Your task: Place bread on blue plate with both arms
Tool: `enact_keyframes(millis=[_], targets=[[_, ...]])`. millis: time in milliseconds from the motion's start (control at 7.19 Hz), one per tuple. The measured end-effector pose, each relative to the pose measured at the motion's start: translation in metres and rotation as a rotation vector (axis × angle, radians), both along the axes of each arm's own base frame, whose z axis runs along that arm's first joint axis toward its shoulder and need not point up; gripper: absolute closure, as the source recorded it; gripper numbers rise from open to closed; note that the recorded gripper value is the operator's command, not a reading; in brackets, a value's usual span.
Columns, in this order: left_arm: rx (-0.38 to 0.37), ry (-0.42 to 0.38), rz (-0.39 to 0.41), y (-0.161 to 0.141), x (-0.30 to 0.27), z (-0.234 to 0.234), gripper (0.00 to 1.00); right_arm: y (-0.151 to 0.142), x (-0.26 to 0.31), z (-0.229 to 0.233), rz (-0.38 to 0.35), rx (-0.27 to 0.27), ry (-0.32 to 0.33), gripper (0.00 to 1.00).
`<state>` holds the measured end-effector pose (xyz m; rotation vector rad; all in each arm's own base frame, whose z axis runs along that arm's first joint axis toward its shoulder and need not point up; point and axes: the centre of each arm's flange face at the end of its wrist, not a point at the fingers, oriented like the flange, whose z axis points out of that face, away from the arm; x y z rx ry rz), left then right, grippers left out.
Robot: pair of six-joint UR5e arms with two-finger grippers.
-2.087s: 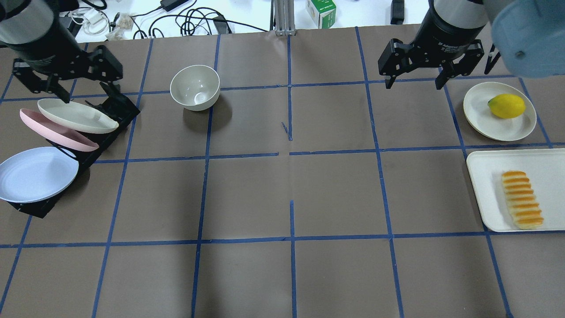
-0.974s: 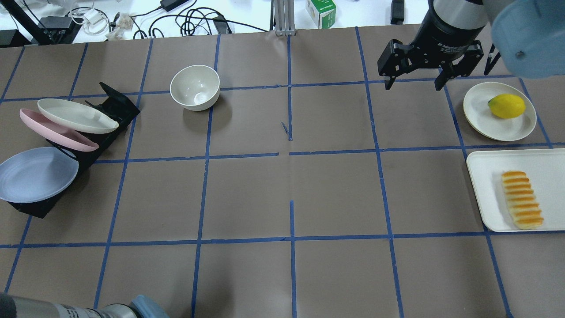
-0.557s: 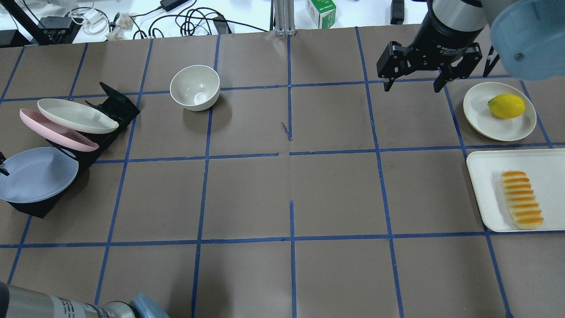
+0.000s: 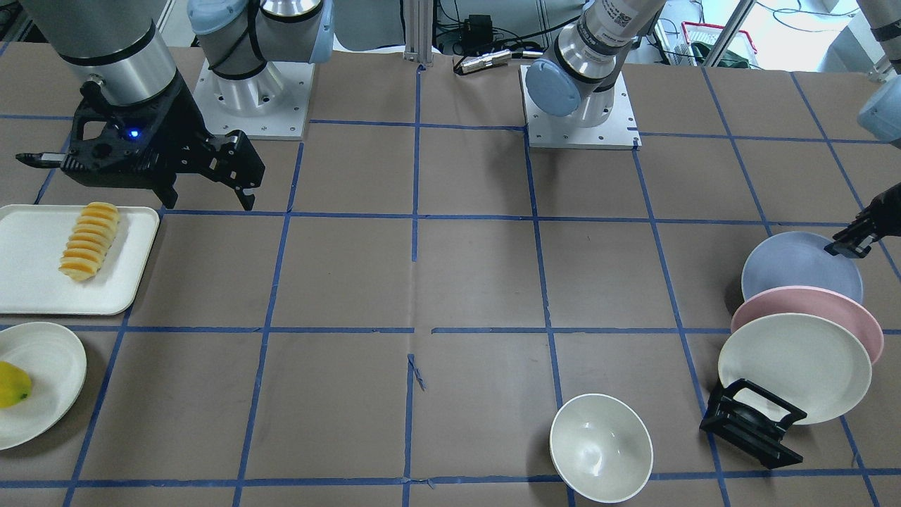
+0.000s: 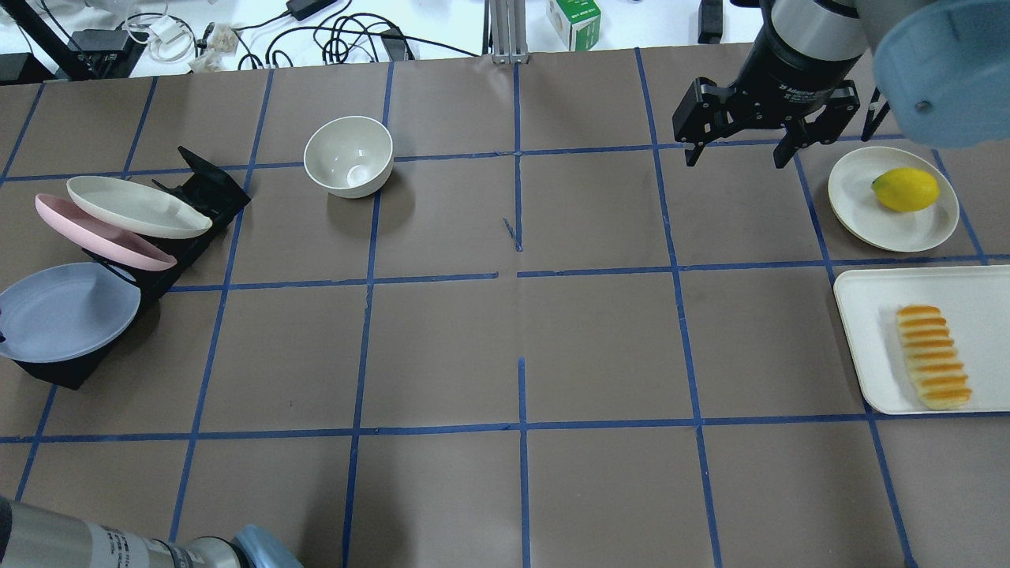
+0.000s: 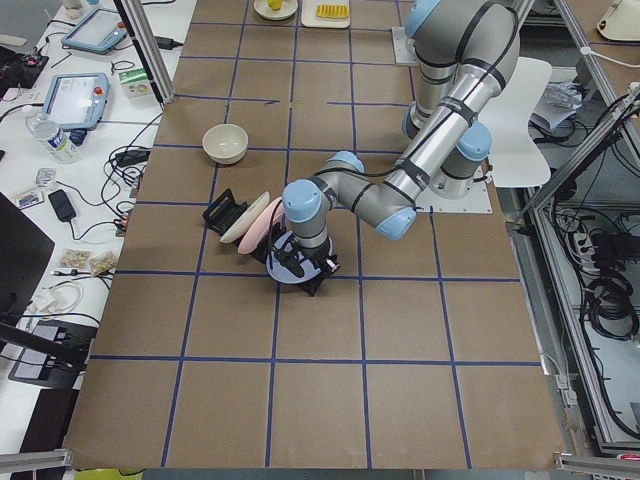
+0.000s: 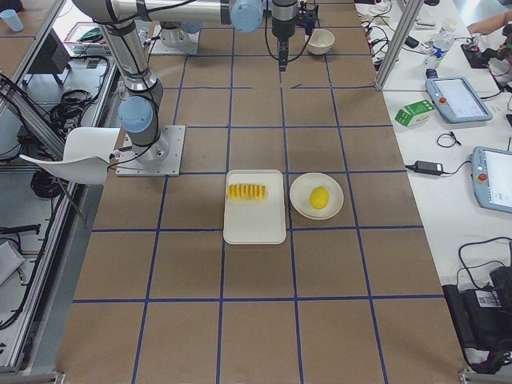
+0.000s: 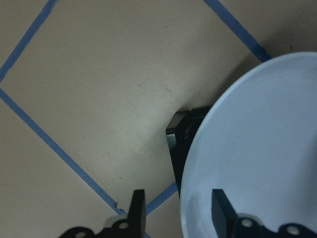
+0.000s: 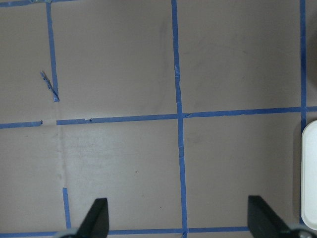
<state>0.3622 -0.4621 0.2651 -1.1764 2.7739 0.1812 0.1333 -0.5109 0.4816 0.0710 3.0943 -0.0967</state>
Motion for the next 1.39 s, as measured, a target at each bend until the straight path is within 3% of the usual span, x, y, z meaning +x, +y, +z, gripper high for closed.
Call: enact_keyframes(millis=[696, 1113, 1391], targets=[[-0.014, -0.028, 0.003, -0.001, -0.007, 0.032, 1.00, 0.000, 0.000, 0.000, 0.000, -0.001, -0.002, 0.00], [0.059, -0.082, -0.009, 0.015, -0.013, 0.120, 1.00, 0.000, 0.000, 0.000, 0.000, -0.002, -0.002, 0.00], [0.102, -0.077, -0.011, 0.039, -0.037, 0.191, 1.00, 0.000, 0.000, 0.000, 0.000, -0.001, -0.002, 0.00]])
